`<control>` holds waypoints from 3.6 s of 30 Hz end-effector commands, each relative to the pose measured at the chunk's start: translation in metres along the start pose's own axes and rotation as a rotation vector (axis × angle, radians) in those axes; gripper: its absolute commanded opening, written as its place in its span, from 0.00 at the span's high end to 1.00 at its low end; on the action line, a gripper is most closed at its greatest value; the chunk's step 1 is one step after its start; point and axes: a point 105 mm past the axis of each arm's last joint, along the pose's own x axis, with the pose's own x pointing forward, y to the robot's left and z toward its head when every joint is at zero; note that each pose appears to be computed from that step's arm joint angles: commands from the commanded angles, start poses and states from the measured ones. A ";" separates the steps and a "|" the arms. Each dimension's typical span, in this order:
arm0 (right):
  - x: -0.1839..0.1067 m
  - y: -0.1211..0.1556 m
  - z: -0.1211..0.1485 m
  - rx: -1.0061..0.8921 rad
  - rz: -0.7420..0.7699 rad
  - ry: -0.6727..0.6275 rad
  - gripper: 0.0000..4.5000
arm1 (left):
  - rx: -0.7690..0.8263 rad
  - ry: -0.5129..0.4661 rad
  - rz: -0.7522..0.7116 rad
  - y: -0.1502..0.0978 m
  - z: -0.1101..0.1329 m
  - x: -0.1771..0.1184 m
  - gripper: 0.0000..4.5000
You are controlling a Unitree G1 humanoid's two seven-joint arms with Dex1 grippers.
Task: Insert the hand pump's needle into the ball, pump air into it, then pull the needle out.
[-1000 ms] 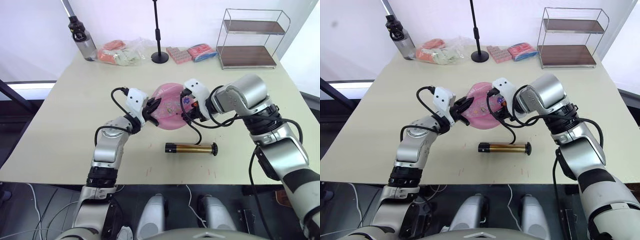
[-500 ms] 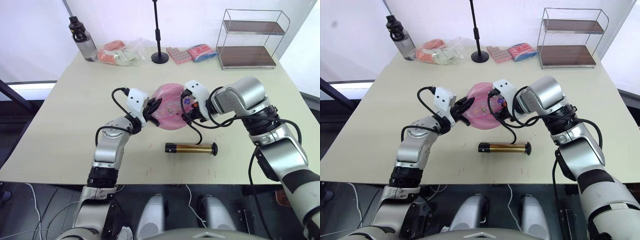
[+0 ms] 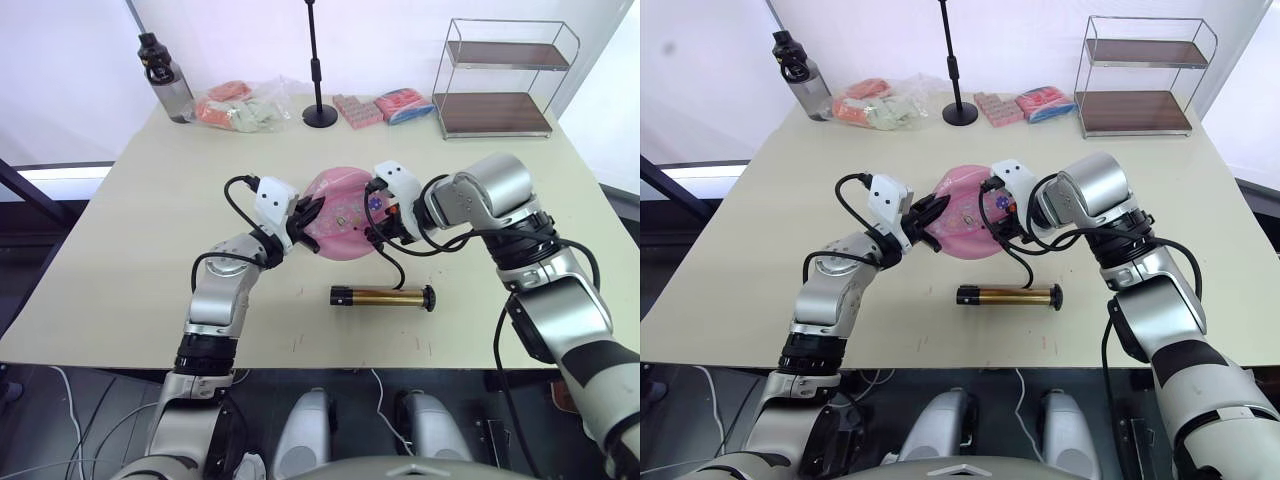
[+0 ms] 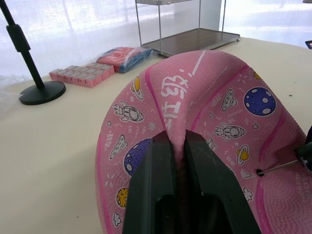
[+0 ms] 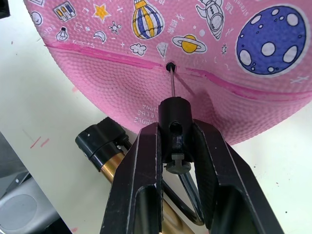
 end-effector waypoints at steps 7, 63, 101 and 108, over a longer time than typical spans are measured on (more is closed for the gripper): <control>0.005 -0.016 -0.017 0.062 -0.060 0.068 0.92 | -0.012 0.019 -0.004 -0.004 -0.007 -0.001 0.99; 0.007 -0.038 -0.037 0.155 -0.118 0.124 0.92 | -0.036 0.047 0.044 0.004 -0.019 -0.003 0.99; 0.022 0.033 0.028 0.022 0.057 0.065 0.92 | -0.190 0.135 -0.139 -0.032 -0.034 -0.007 0.99; 0.027 0.049 0.035 -0.002 0.097 0.061 0.92 | -0.199 0.145 -0.146 -0.036 -0.037 -0.007 0.99</control>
